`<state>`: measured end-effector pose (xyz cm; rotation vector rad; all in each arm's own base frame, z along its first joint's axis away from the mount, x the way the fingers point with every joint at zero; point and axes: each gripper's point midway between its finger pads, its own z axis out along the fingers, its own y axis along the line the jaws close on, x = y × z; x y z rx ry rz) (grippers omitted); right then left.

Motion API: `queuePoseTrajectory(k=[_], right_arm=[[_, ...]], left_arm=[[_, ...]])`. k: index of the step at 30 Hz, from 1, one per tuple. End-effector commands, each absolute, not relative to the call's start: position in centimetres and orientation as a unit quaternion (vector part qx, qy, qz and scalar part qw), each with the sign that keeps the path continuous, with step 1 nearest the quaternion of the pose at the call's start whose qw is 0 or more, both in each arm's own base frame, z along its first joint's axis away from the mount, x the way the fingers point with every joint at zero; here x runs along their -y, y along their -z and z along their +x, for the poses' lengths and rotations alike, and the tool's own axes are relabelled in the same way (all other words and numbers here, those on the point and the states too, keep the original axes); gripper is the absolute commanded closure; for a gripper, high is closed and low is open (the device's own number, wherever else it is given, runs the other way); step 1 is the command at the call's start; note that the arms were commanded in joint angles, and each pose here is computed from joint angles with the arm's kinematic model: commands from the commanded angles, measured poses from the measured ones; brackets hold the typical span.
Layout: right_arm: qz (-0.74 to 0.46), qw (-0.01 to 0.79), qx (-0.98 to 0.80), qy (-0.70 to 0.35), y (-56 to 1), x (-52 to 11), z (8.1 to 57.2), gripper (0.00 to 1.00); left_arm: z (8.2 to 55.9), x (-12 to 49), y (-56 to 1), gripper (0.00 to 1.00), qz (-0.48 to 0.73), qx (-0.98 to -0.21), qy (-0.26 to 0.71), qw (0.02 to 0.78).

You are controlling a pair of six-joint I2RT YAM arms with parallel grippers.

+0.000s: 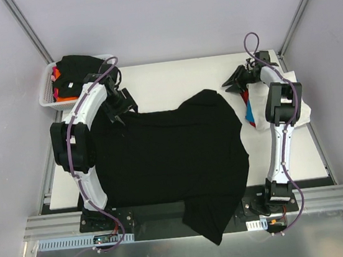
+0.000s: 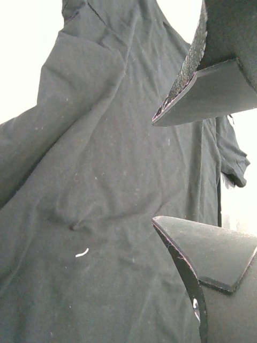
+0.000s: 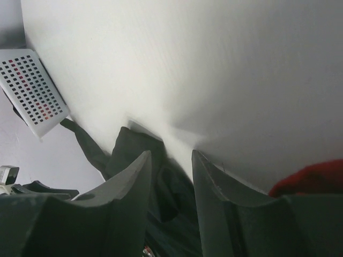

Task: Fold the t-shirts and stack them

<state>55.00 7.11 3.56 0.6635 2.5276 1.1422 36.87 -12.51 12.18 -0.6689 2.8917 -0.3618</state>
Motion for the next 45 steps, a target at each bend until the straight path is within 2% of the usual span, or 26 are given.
queuePoseTrajectory(k=[1, 21, 31, 34, 35, 37, 38, 45], right_arm=[[0.210, 0.176, -0.880, -0.388, -6.7, -6.7, 55.4, 0.60], [0.184, 0.162, -0.870, -0.428, -6.2, -13.1, 55.0, 0.60], [0.172, 0.168, -0.876, -0.419, -7.3, -13.2, 53.2, 0.60], [0.173, 0.165, -0.876, -0.418, -7.0, -13.2, 53.0, 0.69], [0.174, 0.165, -0.877, -0.417, -7.0, -13.1, 53.0, 0.77], [0.177, 0.165, -0.876, -0.417, -7.0, -13.1, 53.2, 0.87], [0.177, 0.167, -0.876, -0.416, -7.1, -13.1, 53.3, 0.99], [0.183, 0.184, -0.875, -0.409, -8.2, -12.8, 54.6, 0.99]], left_arm=[[37.0, 13.2, -13.2, 0.32, -0.204, -0.965, 0.142, 0.080], [35.6, 11.8, -12.7, 0.32, -0.174, -0.975, 0.113, 0.086], [35.2, 11.8, -12.4, 0.32, -0.168, -0.976, 0.114, 0.082], [35.1, 11.6, -12.2, 0.32, -0.166, -0.977, 0.111, 0.082], [35.0, 11.6, -12.2, 0.32, -0.166, -0.977, 0.111, 0.081], [35.0, 11.5, -12.2, 0.31, -0.166, -0.977, 0.111, 0.082], [35.0, 11.5, -12.1, 0.32, -0.164, -0.977, 0.109, 0.081], [34.8, 11.4, -11.8, 0.32, -0.165, -0.977, 0.109, 0.078]])
